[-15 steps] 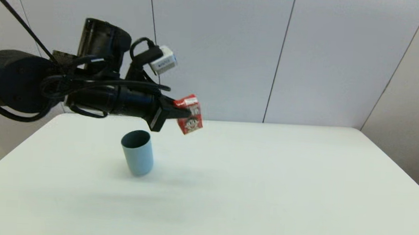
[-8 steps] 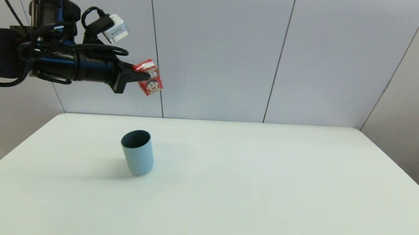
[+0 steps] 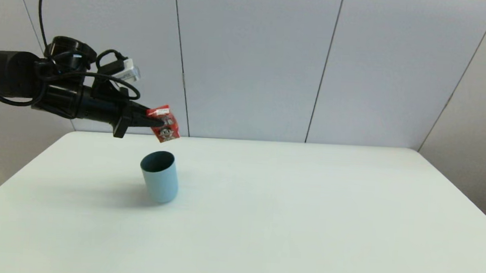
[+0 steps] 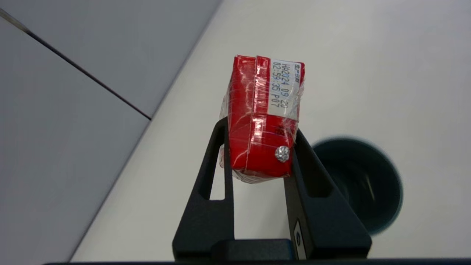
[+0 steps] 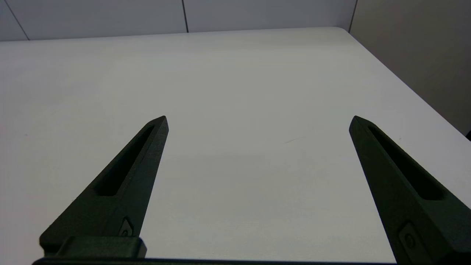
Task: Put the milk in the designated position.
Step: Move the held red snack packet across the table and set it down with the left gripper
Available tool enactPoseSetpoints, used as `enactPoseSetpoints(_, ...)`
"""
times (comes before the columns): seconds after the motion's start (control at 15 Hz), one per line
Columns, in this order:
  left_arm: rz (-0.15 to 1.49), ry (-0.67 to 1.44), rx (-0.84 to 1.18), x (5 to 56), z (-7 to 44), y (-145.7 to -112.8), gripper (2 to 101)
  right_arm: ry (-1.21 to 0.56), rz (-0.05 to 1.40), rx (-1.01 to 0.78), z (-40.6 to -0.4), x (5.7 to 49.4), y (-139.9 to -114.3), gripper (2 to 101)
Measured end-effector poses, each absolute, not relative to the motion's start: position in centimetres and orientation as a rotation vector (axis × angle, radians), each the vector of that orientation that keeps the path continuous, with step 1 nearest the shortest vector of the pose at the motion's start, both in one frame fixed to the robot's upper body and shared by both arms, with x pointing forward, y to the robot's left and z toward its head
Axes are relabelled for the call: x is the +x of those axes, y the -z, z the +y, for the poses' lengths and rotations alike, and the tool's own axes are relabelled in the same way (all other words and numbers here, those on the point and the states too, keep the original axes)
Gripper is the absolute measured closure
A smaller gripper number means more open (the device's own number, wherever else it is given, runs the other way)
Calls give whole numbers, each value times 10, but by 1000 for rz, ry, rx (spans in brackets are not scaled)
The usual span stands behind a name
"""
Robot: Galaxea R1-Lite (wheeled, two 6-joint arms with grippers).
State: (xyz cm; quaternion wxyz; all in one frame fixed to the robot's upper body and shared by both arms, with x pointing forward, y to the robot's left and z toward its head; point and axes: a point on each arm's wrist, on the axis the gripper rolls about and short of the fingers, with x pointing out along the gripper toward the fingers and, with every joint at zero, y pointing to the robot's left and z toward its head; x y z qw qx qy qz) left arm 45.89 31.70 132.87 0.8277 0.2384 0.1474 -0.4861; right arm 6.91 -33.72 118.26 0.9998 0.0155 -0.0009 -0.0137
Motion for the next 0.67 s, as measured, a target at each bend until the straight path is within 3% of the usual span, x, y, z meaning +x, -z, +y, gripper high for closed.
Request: enactPoseSetpoints(0.67,402,1068,526,497,334,-1294,796,27,-1,33,-337,69,-1183,50)
